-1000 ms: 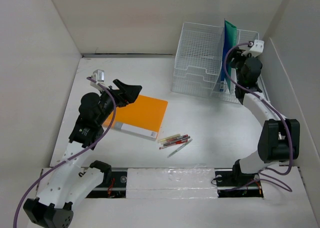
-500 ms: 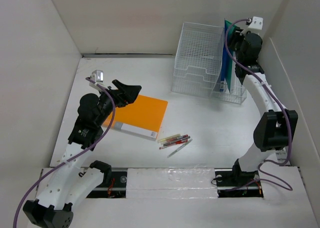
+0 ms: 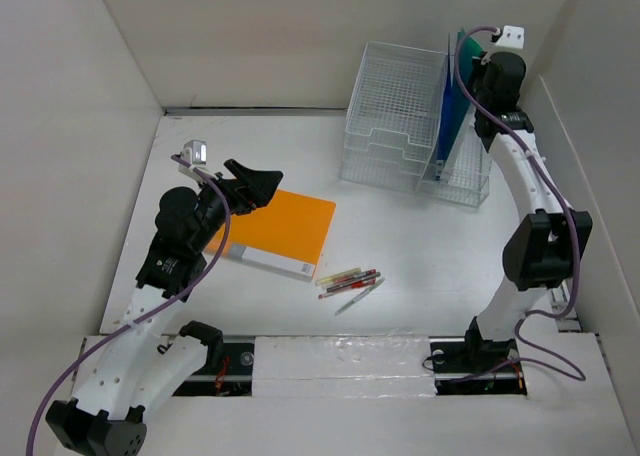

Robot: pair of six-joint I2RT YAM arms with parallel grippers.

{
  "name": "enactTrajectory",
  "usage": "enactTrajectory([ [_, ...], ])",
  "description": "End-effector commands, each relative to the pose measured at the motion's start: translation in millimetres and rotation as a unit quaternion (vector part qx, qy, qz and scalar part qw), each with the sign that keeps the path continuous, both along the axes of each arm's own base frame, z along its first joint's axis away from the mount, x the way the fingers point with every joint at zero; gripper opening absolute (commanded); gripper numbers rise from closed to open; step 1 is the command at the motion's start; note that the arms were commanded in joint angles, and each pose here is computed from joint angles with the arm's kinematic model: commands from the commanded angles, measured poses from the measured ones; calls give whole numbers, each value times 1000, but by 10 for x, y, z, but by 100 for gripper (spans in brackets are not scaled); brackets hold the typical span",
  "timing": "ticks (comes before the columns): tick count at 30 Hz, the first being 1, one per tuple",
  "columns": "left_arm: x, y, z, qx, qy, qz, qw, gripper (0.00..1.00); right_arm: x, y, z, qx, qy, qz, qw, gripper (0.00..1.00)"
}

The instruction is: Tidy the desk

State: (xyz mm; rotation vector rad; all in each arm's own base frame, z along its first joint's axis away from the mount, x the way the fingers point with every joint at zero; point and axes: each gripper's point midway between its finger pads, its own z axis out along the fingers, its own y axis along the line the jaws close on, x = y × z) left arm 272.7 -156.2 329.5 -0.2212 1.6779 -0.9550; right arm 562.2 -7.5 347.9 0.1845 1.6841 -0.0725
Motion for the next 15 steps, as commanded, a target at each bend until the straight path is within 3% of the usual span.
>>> enactTrajectory([
  [1, -33, -6, 160, -9, -33, -7, 999, 81, -151, 16, 272, 32, -34, -7, 999, 3],
  [6, -38, -9, 165, -10, -34, -8, 999, 81, -327, -54, 564, 28, -106, -21, 994, 0],
  [7, -42, -9, 170, -11, -35, -8, 999, 81, -455, -39, 891, 16, -177, -10, 984, 0],
  [8, -42, -8, 169, -10, -35, -8, 999, 81, -438, -38, 705, 14, -159, -10, 987, 0],
  [10, -41, -3, 167, -11, -35, -7, 999, 81, -547, -30, 936, -5, -211, -11, 977, 0],
  [15, -35, -14, 150, -11, -32, -9, 999, 81, -533, 4, 944, -42, -243, 2, 969, 0],
])
